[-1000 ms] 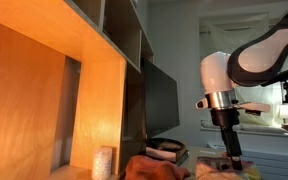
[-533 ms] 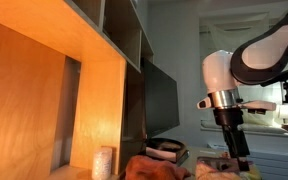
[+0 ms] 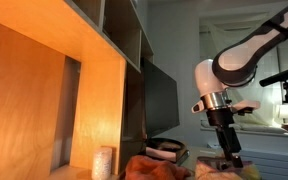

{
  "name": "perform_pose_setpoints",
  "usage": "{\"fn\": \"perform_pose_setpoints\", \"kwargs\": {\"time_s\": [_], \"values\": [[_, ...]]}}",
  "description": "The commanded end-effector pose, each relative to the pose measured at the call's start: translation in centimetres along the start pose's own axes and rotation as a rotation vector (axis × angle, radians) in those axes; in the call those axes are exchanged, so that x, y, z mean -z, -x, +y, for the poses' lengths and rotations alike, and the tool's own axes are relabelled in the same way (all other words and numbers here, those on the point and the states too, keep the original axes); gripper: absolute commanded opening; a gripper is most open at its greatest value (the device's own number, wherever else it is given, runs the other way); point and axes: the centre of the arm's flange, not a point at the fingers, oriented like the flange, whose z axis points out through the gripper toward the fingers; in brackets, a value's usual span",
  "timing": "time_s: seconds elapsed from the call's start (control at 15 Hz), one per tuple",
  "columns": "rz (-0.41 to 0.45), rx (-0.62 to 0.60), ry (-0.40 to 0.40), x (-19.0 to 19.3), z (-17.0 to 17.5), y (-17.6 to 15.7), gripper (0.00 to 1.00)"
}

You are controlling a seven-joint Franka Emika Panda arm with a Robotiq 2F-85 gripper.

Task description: Take the blue and the orange nail polish bottles out of the little bag

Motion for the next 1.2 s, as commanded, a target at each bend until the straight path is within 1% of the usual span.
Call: {"fn": "perform_pose_setpoints", "kwargs": {"time_s": [0.0,0.13,0.4,0.8,1.13], "values": [[-0.016,-0.015,-0.084,0.8,1.8,-2.6,1.00],[-0.021,-0.026,-0.102,0.9,1.9,-2.8,1.00],[-0.021,-0.019,-0.091,0.9,0.9,-3.4,1.00],[-0.038,-0.039,-0.115,-0.1,2.1,-5.1,1.00],[-0.051,-0.051,-0.111,-0.7,2.7,-6.6,1.00]]}}
